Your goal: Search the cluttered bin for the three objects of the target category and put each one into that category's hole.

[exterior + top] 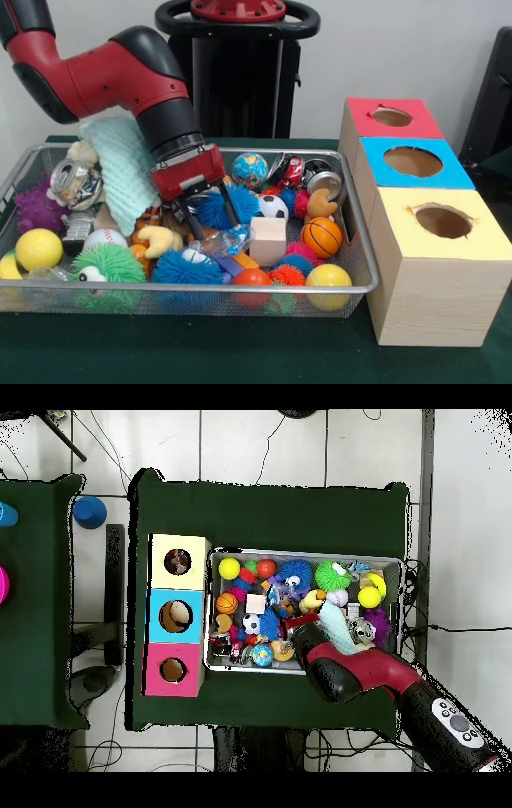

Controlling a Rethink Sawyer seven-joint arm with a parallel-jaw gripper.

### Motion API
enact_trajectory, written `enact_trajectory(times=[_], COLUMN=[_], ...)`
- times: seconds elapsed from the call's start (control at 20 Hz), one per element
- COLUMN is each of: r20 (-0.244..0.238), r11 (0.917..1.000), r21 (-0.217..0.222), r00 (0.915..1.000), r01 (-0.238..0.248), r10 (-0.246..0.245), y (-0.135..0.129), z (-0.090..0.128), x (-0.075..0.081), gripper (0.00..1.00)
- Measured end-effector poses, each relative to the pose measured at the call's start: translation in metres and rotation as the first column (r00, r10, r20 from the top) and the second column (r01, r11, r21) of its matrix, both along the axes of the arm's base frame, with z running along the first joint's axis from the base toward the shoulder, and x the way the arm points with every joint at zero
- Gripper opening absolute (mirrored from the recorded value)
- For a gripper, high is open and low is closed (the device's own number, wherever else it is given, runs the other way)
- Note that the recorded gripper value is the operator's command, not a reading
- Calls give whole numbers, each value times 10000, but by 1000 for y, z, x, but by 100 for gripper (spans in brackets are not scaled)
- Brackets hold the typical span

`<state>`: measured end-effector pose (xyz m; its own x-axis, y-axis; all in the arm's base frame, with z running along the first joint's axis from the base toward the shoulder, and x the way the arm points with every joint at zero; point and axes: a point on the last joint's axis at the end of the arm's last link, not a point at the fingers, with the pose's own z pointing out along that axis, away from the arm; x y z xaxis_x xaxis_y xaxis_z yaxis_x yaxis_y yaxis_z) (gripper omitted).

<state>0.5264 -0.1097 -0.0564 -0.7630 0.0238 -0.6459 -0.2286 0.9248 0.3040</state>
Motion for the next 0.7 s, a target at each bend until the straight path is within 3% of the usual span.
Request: enact_trajectory(times=[0.45,0.7], r20=[79,80], r11=[9973,9978], r21=[686,661], r00=[9997,9999], r01=[243,72], r10=[-249,-77], y=[13,21], z=[-1,-1], x=[4,6], gripper=[100,100])
